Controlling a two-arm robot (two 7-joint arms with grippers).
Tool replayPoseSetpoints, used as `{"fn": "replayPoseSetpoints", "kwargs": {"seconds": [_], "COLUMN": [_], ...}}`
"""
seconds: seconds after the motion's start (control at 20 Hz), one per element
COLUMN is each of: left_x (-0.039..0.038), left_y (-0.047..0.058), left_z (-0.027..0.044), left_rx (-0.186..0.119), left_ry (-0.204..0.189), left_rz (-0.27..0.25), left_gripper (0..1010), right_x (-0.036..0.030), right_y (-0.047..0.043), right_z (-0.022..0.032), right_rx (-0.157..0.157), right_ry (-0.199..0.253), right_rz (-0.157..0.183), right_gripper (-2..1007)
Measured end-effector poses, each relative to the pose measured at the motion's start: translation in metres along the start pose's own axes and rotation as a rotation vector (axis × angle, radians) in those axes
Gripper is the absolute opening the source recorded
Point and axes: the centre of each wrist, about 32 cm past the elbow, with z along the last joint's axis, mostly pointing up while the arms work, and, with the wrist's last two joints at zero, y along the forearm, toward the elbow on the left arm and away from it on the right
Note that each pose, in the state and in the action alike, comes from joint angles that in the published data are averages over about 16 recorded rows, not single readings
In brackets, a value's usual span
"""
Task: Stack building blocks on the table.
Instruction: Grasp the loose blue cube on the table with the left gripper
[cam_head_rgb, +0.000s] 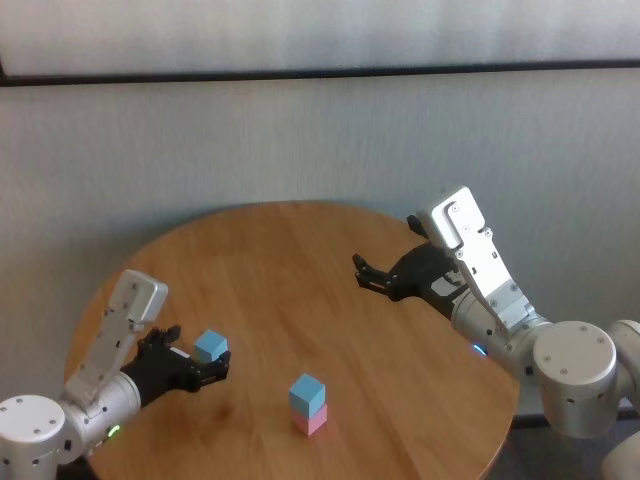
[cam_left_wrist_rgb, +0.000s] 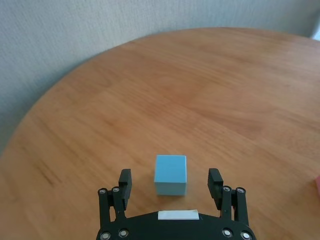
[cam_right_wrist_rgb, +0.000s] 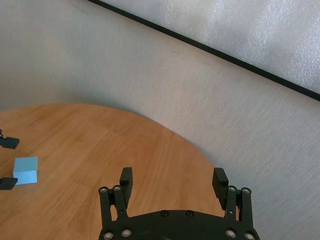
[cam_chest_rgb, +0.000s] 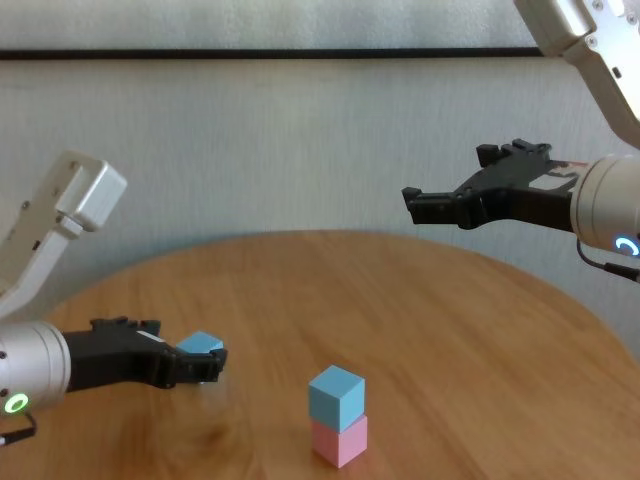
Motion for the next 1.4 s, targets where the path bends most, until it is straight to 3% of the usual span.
{"fn": "replayPoseSetpoints", "kwargs": {"seconds": [1.4], "left_x": [0.0144], "left_y": [-0.018], "left_z": [-0.0111], "left_rx": [0.024], "left_ry": [0.029], "left_rz": [-0.011], "left_gripper": [1000], "right_x": [-0.0001], "right_y": [0.0000], "right_z": [0.0002], "right_rx": [-0.001], "right_ry": [0.001], "right_rz": [0.000], "right_gripper": [1005]}}
